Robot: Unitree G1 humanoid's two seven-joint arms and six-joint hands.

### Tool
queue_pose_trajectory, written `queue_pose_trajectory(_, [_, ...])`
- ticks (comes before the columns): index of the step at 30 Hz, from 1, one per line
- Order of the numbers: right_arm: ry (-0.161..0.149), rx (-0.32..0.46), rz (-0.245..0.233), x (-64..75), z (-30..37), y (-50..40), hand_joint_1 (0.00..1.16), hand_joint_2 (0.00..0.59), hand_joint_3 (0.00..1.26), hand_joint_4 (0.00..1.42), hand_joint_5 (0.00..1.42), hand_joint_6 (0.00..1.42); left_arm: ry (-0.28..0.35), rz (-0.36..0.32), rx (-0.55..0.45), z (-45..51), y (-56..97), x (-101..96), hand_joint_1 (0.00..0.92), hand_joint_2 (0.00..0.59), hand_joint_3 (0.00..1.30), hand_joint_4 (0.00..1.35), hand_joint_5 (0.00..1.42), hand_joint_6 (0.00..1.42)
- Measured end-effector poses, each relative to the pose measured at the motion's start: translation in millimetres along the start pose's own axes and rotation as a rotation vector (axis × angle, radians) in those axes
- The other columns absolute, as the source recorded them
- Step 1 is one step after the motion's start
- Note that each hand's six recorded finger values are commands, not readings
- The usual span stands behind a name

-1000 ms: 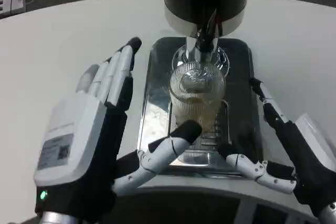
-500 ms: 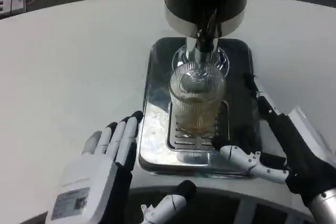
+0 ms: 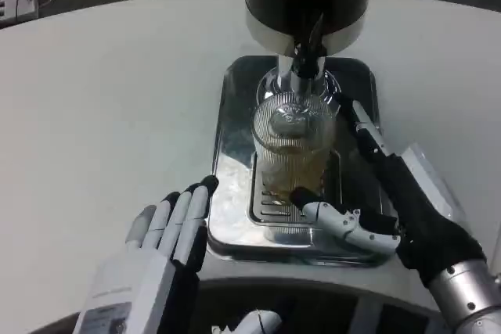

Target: Grasp the cup under the faucet to collect the drink, then remove the cup.

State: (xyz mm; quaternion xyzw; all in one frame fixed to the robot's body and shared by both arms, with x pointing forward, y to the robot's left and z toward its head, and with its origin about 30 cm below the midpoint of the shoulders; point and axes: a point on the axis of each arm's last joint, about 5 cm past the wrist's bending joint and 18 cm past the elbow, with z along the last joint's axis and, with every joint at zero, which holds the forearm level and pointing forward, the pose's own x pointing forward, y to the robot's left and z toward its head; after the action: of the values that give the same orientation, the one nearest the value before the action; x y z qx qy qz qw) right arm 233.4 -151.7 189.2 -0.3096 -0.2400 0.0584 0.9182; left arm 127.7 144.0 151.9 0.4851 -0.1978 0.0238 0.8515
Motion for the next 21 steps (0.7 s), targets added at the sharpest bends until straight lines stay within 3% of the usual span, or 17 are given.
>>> queue_pose_trajectory(11, [0.021, 0.025, 0.004, 7.9, -4.5, 8.7, 0.58, 0.243, 0.00, 0.04, 0.06, 0.18, 0.018, 0.002, 0.012, -3.7, 1.9, -3.3, 0.000, 0.174, 0.00, 0.00, 0.00, 0.00])
queue_pose_trajectory(21, [-0.008, 0.030, -0.008, 21.1, -1.0, 9.8, 0.59, 0.237, 0.00, 0.04, 0.07, 0.18, 0.025, 0.002, 0.006, -4.0, 5.2, -4.4, 0.000, 0.174, 0.00, 0.00, 0.00, 0.00])
